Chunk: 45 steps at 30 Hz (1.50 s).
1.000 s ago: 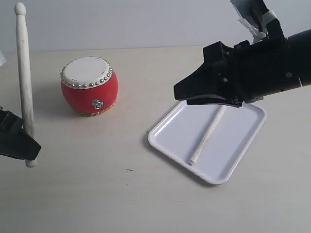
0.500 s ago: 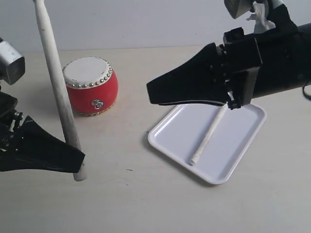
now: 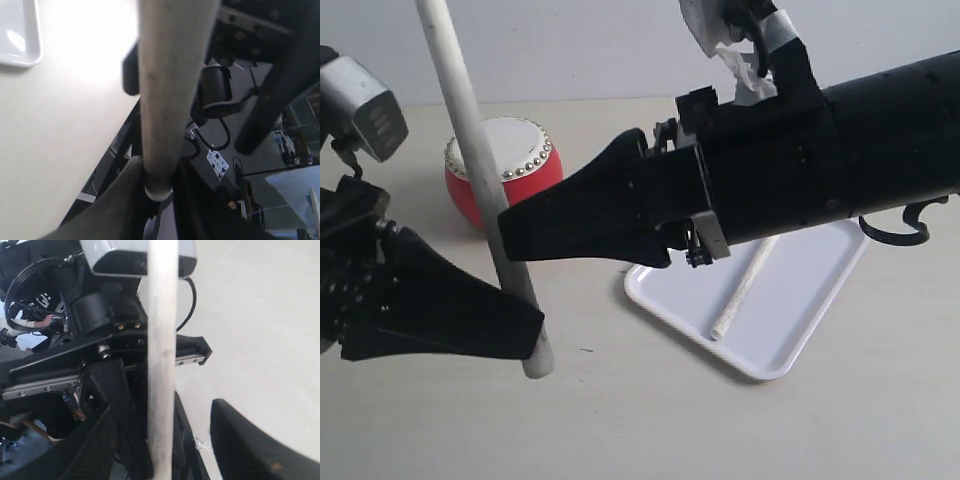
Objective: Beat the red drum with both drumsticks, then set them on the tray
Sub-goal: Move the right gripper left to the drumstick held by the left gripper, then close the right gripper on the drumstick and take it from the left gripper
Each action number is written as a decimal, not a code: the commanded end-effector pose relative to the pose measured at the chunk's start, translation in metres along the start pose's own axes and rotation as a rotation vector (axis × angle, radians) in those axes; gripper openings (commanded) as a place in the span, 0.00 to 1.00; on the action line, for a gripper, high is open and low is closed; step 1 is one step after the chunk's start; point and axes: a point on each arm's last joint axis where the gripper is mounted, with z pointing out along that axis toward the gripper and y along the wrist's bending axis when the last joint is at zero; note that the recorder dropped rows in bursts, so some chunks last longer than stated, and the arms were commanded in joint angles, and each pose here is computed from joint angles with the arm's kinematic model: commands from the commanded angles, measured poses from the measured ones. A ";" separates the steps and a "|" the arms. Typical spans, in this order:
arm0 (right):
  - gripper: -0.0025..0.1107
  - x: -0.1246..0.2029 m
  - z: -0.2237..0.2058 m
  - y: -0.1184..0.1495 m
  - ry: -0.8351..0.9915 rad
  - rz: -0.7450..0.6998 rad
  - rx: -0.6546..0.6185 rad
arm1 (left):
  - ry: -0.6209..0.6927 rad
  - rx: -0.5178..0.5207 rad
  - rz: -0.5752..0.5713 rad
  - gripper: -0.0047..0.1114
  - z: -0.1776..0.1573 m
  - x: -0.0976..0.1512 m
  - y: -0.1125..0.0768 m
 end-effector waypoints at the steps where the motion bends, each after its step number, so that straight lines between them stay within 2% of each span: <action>1: 0.50 -0.001 0.000 0.001 -0.016 -0.006 0.000 | 0.036 0.045 0.077 0.04 0.009 0.004 -0.010; 10: 0.50 0.001 -0.001 0.009 -0.003 0.005 -0.083 | 0.037 0.046 0.080 0.04 0.009 0.005 -0.010; 45: 0.50 0.001 -0.001 0.012 0.009 0.025 -0.114 | 0.037 0.046 0.078 0.04 0.009 0.005 -0.010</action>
